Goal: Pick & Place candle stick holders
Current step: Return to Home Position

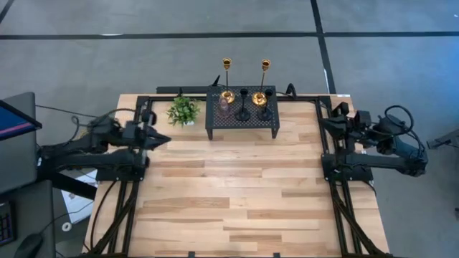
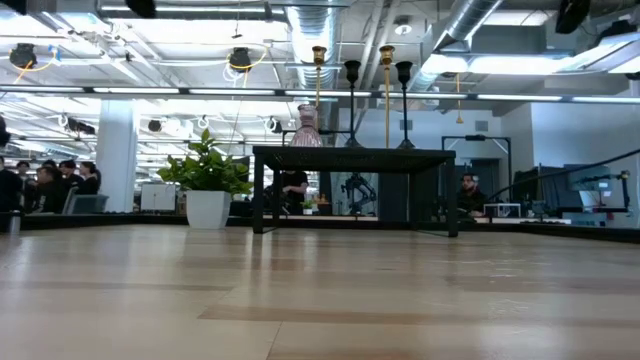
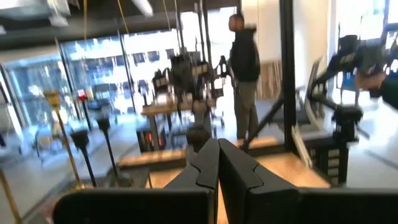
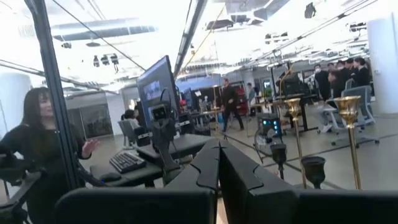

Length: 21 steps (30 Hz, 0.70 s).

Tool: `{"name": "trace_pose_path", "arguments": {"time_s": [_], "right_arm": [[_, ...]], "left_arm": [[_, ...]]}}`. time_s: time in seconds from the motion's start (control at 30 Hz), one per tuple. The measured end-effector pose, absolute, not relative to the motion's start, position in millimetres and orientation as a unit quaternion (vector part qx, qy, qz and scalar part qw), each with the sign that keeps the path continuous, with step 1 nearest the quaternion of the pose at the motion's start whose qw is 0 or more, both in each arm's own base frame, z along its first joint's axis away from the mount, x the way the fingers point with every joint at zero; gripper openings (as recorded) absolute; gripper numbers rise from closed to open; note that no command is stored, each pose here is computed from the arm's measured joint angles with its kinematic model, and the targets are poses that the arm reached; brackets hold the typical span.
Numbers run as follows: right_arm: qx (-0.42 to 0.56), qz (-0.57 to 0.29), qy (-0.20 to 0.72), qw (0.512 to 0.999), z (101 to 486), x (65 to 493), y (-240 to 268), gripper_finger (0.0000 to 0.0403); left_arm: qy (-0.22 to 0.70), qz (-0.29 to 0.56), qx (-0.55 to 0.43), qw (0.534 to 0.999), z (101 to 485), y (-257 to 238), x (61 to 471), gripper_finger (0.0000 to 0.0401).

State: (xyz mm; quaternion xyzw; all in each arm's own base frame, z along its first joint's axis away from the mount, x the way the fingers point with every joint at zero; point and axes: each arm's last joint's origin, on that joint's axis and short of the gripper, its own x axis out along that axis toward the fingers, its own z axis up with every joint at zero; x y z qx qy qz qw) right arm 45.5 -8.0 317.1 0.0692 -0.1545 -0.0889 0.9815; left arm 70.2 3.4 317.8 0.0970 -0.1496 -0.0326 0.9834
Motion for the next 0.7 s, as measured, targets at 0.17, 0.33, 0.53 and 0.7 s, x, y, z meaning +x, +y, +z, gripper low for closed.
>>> {"name": "trace_pose_path", "arguments": {"time_s": [0.17, 0.33, 0.53, 0.7], "right_arm": [[0.069, -0.088, -0.169, 0.979, 317.8, 39.3, -7.2, 0.0000], [0.069, -0.087, -0.184, 0.977, 318.3, 33.0, -6.4, 0.0000], [0.068, -0.085, -0.204, 0.973, 318.9, 24.4, -5.4, 0.0000], [0.065, -0.085, -0.202, 0.973, 322.6, 21.1, -4.9, 0.0000]], "left_arm": [[-0.173, -0.032, 0.092, 0.980, 310.6, 1.6, 57.5, 0.0005], [-0.182, -0.032, 0.090, 0.979, 302.0, 0.8, 52.1, 0.0005], [-0.180, -0.033, 0.090, 0.979, 295.0, 0.8, 52.3, 0.0005], [-0.176, -0.035, 0.089, 0.980, 288.1, 1.1, 54.9, 0.0005]]}}
